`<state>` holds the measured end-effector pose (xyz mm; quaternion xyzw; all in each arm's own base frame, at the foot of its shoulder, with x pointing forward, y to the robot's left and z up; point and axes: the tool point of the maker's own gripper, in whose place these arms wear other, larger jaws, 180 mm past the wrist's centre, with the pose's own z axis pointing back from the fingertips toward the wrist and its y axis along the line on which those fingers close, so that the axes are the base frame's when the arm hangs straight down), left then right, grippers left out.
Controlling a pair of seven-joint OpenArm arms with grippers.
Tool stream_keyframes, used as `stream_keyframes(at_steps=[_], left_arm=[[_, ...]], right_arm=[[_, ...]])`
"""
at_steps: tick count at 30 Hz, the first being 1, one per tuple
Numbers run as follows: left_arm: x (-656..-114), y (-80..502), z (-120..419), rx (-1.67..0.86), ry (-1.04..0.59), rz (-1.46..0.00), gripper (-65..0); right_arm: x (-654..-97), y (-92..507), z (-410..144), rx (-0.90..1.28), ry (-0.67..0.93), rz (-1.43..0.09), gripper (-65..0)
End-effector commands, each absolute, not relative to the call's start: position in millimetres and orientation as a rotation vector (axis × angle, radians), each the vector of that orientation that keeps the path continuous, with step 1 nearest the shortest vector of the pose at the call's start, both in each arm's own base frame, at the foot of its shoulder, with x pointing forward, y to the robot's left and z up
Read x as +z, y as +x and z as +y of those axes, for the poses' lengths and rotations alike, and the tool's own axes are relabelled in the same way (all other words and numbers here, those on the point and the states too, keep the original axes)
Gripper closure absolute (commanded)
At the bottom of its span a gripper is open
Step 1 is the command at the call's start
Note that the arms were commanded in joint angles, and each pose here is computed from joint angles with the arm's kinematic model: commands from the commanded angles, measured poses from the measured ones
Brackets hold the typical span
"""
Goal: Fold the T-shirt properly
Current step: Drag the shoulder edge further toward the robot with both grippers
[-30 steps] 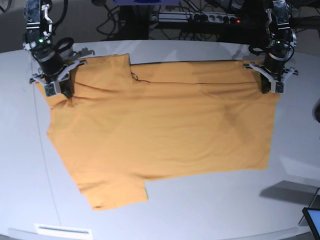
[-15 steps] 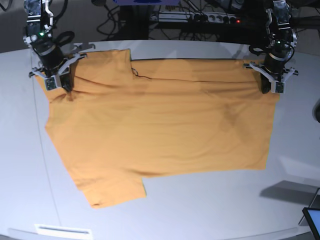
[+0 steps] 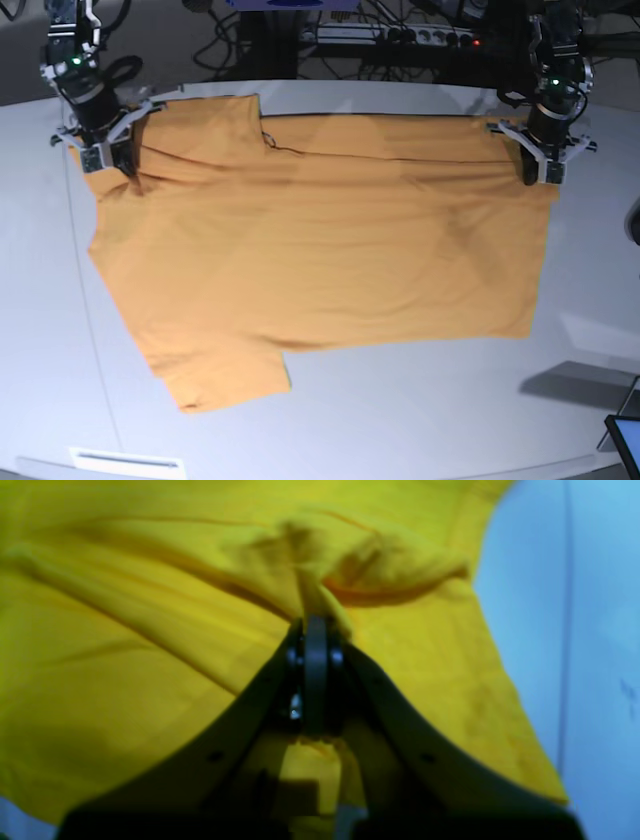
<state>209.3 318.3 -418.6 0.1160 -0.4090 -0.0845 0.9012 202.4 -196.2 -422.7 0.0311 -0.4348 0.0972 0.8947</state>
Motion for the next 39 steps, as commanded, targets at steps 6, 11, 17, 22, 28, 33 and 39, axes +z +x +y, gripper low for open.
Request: stream_keyframes(at_steps=[6,11,17,22,28,33,39], left_arm=[[-474.7,134.0,321.4,-0.209,0.282,-0.455,0.0],[-472.7,130.6,315.2,-0.214,0.277,-0.459,0.0],[-472.4,125.8,314.5,-0.219,0.277,-0.453,0.0],[-472.5,125.2,314.4,-0.218,0.276,-0.452,0.0],[-475.4,112.8,314.3,-0.219,0.273,-0.426,0.0],[-476.9,106.2,314.3,-0.221,0.271,-0.412,0.0],[-470.2,107.2,330.4,-0.187,0.306,-0.423,0.0]], right_arm=[[-441.7,178.5,-215.3,0.222,-0.019,-0.762,0.0],[-442.0,177.8,-215.3,0.222,-0.019,-0.760,0.0],[-443.9,173.1,-215.3,0.222,-0.017,-0.749,0.0],[-445.5,169.0,-215.3,0.222,-0.016,-0.740,0.0],[-447.1,164.2,-215.9,0.221,-0.016,-0.730,0.0],[-446.7,164.6,-215.7,0.221,-0.017,-0.731,0.0],[-446.7,164.6,-215.7,0.221,-0.017,-0.731,0.0]])
